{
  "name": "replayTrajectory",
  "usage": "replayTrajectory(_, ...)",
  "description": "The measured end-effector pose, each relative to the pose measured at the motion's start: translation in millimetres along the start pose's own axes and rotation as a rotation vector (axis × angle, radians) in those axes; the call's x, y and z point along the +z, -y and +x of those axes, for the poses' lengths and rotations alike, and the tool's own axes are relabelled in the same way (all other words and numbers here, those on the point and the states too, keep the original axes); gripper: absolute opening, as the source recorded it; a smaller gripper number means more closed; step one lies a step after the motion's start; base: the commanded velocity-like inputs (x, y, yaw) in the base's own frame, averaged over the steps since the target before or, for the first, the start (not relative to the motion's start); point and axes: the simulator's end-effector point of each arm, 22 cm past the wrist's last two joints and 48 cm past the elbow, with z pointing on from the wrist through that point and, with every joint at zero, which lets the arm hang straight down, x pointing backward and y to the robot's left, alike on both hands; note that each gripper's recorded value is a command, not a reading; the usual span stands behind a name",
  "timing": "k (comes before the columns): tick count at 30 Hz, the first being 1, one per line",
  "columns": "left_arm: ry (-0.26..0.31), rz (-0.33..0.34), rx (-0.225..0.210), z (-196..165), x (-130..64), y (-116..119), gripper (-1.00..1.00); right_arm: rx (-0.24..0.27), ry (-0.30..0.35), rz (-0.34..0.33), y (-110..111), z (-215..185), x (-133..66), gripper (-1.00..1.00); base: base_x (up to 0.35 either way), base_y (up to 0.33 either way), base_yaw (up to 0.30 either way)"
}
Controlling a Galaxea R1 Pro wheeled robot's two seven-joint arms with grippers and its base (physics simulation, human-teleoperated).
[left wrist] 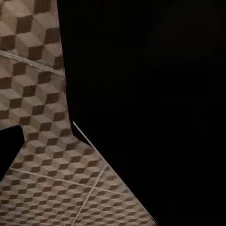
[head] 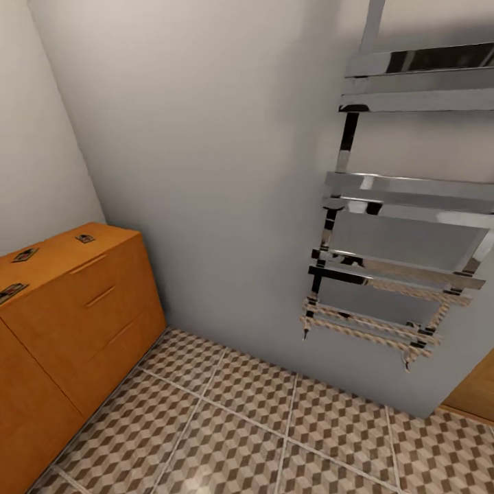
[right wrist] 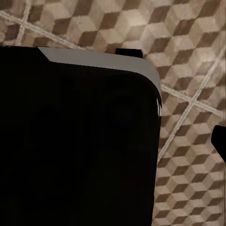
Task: Take the four mousetraps from the cabinet in the bathroom and place them on the bathroom floor. Make sure all four end up on the same floor surface, and ensure that at least two of them are either under or directly next to the same bathroom sink.
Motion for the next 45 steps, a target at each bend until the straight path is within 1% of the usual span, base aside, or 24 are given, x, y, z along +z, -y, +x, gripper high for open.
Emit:
replayTrajectory(8,0.000,0.000,0.000,-0.1,0.0,0.1,1.00,0.000,0.000,0.000,0.0,-0.1,0.0,1.00,0.232,-0.215,0.001)
replayTrajectory(21,0.000,-0.003,-0.001,-0.1,0.0,-2.1,1.00,0.001,0.000,0.000,0.0,0.0,0.0,1.00,0.212,-0.026,0.001)
replayTrajectory(36,-0.008,-0.002,-0.002,3.3,-0.1,-0.7,1.00,0.000,-0.008,-0.003,-2.5,3.3,0.2,1.00,0.013,0.000,0.221)
replayTrajectory(45,-0.012,-0.001,-0.001,4.5,-0.1,0.0,1.00,0.000,-0.012,-0.001,-0.2,4.7,0.1,1.00,0.027,0.000,0.061)
